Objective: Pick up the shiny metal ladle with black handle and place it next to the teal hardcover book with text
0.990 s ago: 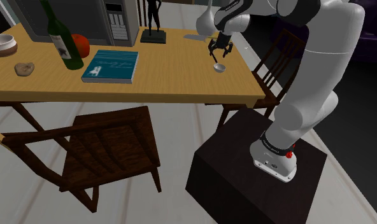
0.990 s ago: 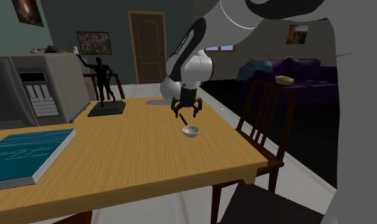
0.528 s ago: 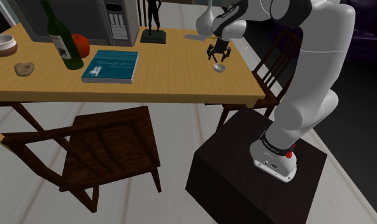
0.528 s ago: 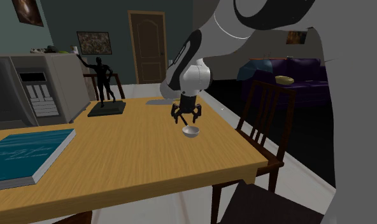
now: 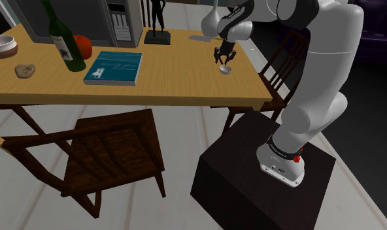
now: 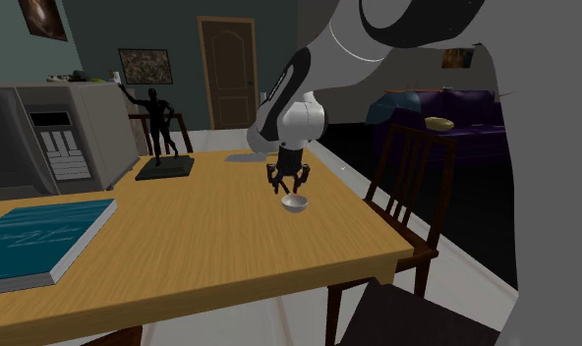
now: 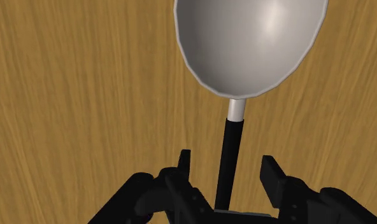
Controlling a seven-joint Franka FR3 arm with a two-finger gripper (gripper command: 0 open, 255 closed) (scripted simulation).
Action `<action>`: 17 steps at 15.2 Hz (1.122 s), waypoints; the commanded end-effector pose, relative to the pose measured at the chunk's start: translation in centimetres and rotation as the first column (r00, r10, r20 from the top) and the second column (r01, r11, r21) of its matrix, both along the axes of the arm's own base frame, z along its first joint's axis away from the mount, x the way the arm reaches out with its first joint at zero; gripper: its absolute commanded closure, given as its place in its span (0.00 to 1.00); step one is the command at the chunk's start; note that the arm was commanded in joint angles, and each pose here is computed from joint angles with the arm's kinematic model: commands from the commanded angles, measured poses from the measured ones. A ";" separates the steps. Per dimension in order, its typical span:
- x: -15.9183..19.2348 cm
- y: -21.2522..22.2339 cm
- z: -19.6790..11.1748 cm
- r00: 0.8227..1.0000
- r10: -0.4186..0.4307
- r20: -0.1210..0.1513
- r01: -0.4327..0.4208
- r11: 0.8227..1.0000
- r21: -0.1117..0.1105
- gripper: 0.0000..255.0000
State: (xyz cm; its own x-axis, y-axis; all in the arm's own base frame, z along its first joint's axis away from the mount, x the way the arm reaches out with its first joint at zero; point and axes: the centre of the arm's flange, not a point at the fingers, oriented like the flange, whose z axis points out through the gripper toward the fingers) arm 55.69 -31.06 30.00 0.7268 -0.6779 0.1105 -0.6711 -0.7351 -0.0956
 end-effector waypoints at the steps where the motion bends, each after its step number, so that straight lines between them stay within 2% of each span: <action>1: 0.0 0.0 0.0 1.000 0.000 0.000 0.000 1.000 0.000 1.00; 9: 0.0 0.0 0.0 1.000 0.000 0.000 0.000 1.000 0.000 1.00; 17: 0.0 0.0 4.2 1.000 0.000 0.000 0.000 1.000 0.000 1.00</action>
